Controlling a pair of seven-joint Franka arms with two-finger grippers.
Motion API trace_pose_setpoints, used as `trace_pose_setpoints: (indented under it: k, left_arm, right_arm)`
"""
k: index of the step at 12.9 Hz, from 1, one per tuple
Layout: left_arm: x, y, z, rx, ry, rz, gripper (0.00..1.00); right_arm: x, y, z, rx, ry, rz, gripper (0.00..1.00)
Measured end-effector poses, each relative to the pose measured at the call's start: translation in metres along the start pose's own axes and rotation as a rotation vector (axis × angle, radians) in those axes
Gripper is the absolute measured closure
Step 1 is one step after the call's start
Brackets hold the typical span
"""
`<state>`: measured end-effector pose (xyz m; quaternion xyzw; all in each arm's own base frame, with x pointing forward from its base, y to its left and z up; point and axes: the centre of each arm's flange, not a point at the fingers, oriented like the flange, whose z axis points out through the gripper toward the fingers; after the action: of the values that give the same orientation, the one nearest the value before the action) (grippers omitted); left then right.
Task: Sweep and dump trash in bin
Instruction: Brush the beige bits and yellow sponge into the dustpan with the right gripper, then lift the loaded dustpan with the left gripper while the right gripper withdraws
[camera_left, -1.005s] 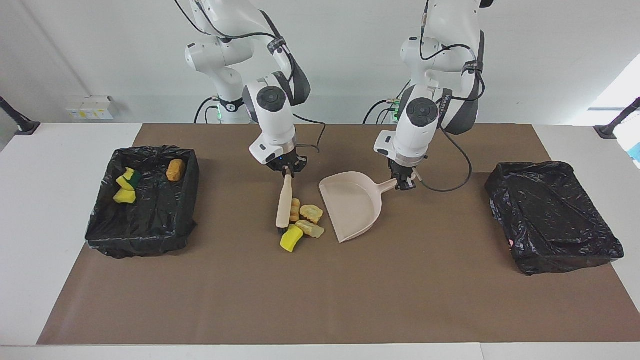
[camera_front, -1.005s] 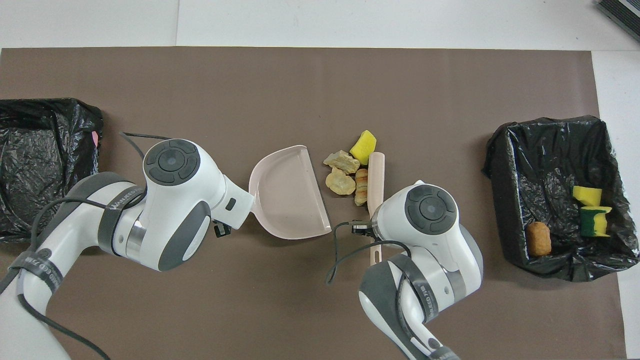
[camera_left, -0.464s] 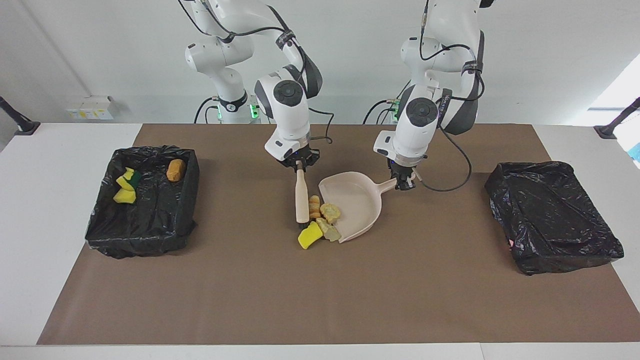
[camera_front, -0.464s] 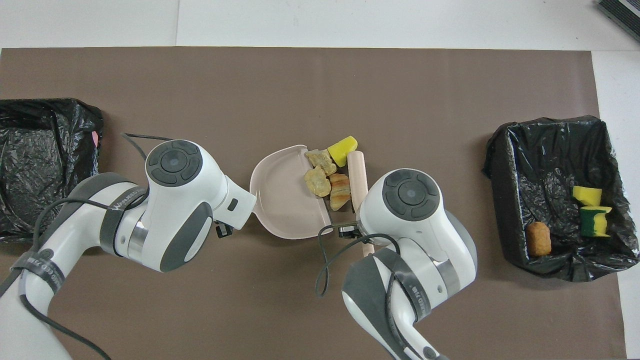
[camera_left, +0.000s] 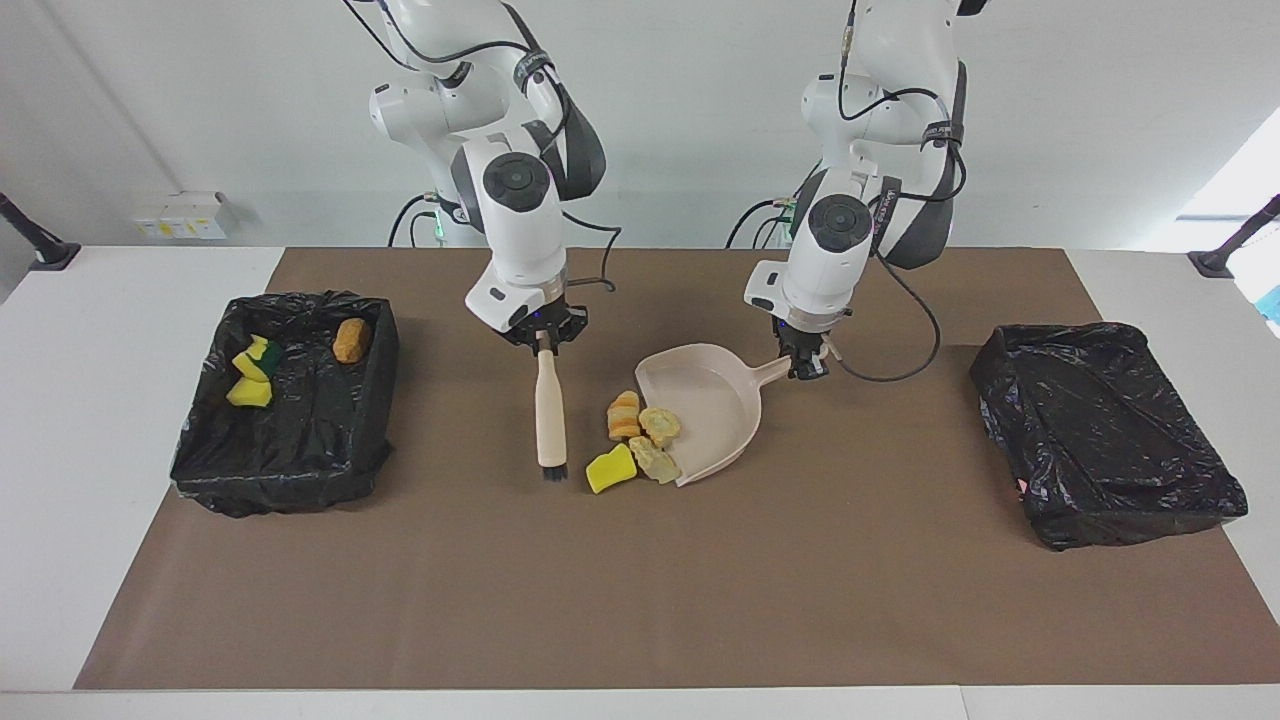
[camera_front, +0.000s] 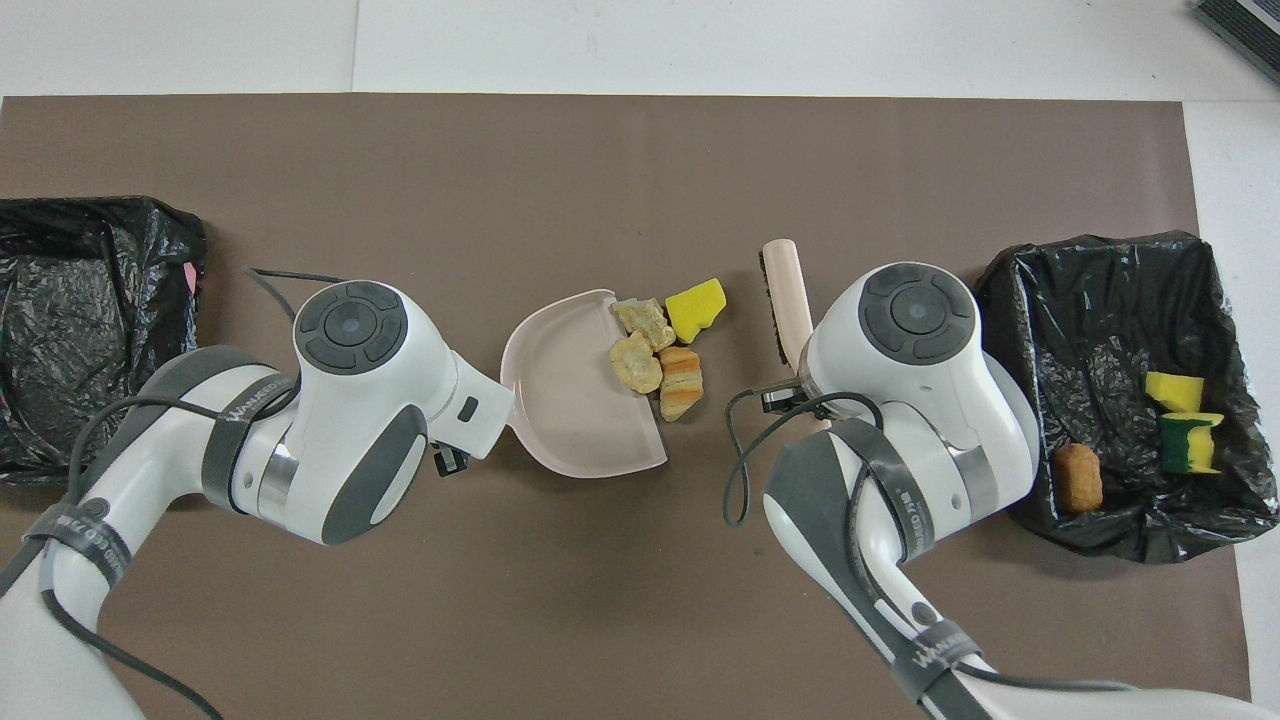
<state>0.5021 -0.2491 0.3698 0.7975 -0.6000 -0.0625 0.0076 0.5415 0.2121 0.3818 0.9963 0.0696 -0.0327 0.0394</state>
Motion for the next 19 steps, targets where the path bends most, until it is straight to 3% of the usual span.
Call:
trace_pose_setpoints:
  k: [5,10,14,19]
  left_arm:
    - [0.000,0.000,0.000,0.000,0.001,-0.007,0.69]
    - [0.000,0.000,0.000,-0.001,0.001,-0.009,0.69]
    - [0.001,0.001,0.000,-0.016,0.017,-0.023,0.69]
    - [0.002,-0.004,-0.002,-0.041,0.092,-0.073,0.69]
  right_arm:
    - [-0.008,-0.077,0.037,0.011,-0.030,-0.120,0.74]
    - [-0.044,-0.169,0.028,0.164,-0.046,-0.171,0.74]
    - [-0.035,-0.145,0.020,0.170,-0.067,-0.140,0.74]
    - [-0.032,-0.080,-0.023,0.150,-0.104,-0.078,0.74]
